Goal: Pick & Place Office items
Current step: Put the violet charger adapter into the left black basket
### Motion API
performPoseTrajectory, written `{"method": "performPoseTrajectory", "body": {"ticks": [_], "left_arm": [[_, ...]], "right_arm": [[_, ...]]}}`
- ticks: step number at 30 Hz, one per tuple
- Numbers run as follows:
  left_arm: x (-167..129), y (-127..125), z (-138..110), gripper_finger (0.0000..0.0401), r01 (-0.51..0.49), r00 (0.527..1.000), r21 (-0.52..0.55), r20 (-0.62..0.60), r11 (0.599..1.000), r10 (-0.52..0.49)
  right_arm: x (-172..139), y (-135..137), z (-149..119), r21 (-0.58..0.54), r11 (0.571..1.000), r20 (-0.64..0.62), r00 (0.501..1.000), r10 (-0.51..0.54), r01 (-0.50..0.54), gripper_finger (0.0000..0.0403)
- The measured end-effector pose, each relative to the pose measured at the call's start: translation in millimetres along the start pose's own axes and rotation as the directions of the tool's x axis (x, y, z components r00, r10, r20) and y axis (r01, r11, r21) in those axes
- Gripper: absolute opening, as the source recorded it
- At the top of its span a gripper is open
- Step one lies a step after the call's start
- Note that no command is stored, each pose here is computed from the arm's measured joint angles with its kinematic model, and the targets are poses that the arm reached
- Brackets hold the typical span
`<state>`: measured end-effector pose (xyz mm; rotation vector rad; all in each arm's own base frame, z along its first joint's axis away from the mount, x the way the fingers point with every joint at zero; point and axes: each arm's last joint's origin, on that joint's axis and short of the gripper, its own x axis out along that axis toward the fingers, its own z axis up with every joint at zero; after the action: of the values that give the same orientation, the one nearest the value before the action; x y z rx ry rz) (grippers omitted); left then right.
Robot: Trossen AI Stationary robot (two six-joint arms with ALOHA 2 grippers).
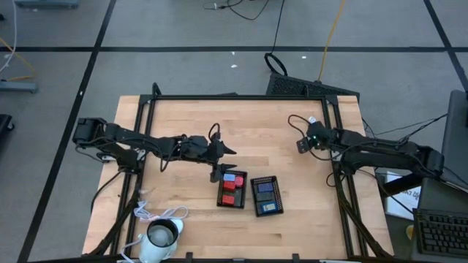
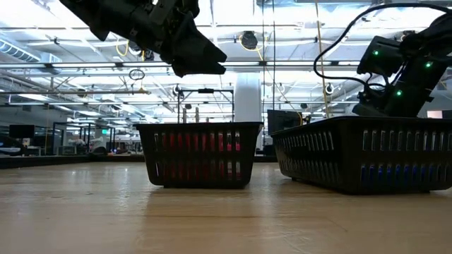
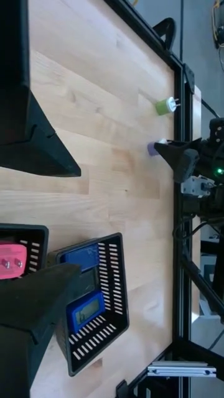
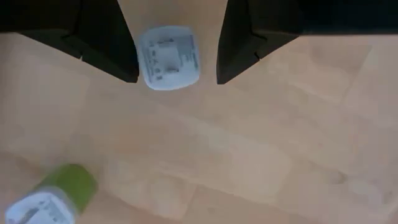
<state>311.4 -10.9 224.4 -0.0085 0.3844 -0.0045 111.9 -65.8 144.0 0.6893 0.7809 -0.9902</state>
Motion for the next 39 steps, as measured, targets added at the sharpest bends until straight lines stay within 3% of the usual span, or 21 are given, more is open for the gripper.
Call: {"method": "performPoseTrajectory", "body": {"ticks": [9,15,24,32,39], "left_arm": [[0.0,0.0,-0.8,0.0239,0.0,1.0,-0.01,-0.008,1.0,0.0],[0.0,0.0,-0.7,0.0239,0.0,1.0,-0.026,-0.007,1.0,0.0],[0.0,0.0,-0.6,0.0239,0.0,1.0,-0.032,-0.007,0.999,0.0],[0.0,0.0,-0.6,0.0239,0.0,1.0,-0.032,-0.007,0.999,0.0],[0.0,0.0,-0.7,0.0239,0.0,1.0,-0.032,-0.007,0.999,0.0]], "right_arm": [[-0.8,7.4,-0.2,-0.006,0.988,-0.059,0.987,0.151,-0.151,0.0203],[-2.8,19.6,1.8,-0.065,0.965,0.003,0.967,0.255,-0.255,0.0203],[-3.7,36.9,-5.9,-0.203,0.854,0.018,0.871,0.491,-0.478,0.0199],[-7.7,41.1,-2.2,-0.328,0.82,0.042,0.86,0.508,-0.468,0.0185],[-7.6,41.2,-3.4,-0.363,0.809,0.031,0.861,0.507,-0.463,0.0165]]}}
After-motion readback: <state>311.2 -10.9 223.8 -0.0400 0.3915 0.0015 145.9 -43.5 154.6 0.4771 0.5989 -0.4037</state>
